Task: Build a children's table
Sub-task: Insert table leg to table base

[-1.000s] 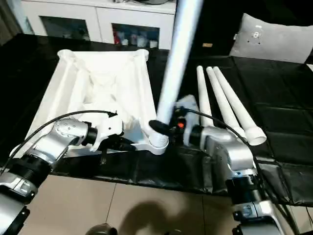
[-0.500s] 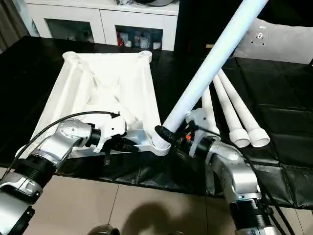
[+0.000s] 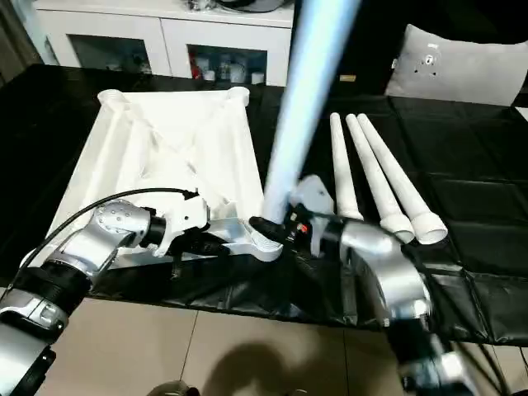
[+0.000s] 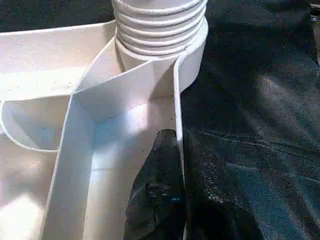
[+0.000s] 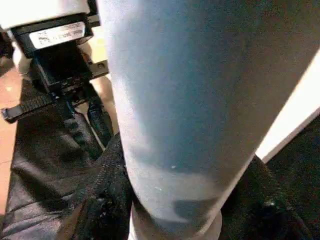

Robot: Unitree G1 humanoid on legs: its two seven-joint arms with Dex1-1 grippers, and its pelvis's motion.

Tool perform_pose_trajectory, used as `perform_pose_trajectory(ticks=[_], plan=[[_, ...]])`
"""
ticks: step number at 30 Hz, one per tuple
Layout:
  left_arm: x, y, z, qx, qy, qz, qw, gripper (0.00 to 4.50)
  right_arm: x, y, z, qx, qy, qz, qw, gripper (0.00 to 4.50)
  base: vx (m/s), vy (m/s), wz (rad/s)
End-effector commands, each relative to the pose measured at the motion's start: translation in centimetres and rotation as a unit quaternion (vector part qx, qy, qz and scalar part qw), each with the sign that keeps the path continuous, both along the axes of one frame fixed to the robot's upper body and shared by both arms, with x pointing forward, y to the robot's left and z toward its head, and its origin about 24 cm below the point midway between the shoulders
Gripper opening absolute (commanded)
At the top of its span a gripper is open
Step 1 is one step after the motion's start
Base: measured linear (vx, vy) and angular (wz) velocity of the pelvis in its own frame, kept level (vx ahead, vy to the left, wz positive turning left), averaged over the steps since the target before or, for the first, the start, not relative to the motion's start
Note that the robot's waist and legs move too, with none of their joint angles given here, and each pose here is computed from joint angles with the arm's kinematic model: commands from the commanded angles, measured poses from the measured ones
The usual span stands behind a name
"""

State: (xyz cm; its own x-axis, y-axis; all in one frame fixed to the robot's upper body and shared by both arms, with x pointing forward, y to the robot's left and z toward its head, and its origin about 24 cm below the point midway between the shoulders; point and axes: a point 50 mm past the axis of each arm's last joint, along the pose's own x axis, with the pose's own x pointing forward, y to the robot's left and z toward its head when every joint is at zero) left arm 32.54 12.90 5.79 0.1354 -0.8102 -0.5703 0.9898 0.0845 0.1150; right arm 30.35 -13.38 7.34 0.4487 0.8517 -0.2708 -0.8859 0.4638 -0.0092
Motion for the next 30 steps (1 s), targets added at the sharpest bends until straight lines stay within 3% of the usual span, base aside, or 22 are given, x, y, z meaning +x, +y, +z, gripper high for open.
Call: perform_pose_trajectory(ticks=[1, 6, 16, 26, 29, 30], plan=[[1.0, -0.8, 2.4, -0.012, -0.046, -0.027, 0.998, 0.0, -1.9, 0.1, -4.9, -0.063, 0.122, 0.026, 0.99, 1.89, 0.0, 0.0, 0.0], [2.0, -0.3, 3.2, 0.008, -0.06, -0.013, 0.998, 0.0, -1.5, 1.1, -4.8, -0.075, 0.13, 0.048, 0.987, 1.89, 0.0, 0.0, 0.0], [2.3, 1.5, 3.3, 0.005, -0.052, 0.035, 0.998, 0.0, -1.1, 1.8, -4.5, -0.054, 0.131, 0.035, 0.989, 1.89, 0.0, 0.0, 0.0], [0.9, 2.3, 2.5, -0.031, -0.03, 0.144, 0.989, 0.0, 0.0, 1.7, -4.8, -0.05, 0.114, -0.066, 0.99, 1.89, 0.0, 0.0, 0.0], [0.0, 1.5, 2.6, -0.034, -0.029, 0.164, 0.985, 0.0, 0.3, 1.8, -4.7, -0.051, 0.109, -0.091, 0.989, 1.89, 0.0, 0.0, 0.0], [-0.9, 0.0, 2.6, -0.045, -0.025, 0.174, 0.983, 0.0, 0.7, 1.9, -4.7, -0.052, 0.108, -0.117, 0.986, 1.89, 0.0, 0.0, 0.0]])
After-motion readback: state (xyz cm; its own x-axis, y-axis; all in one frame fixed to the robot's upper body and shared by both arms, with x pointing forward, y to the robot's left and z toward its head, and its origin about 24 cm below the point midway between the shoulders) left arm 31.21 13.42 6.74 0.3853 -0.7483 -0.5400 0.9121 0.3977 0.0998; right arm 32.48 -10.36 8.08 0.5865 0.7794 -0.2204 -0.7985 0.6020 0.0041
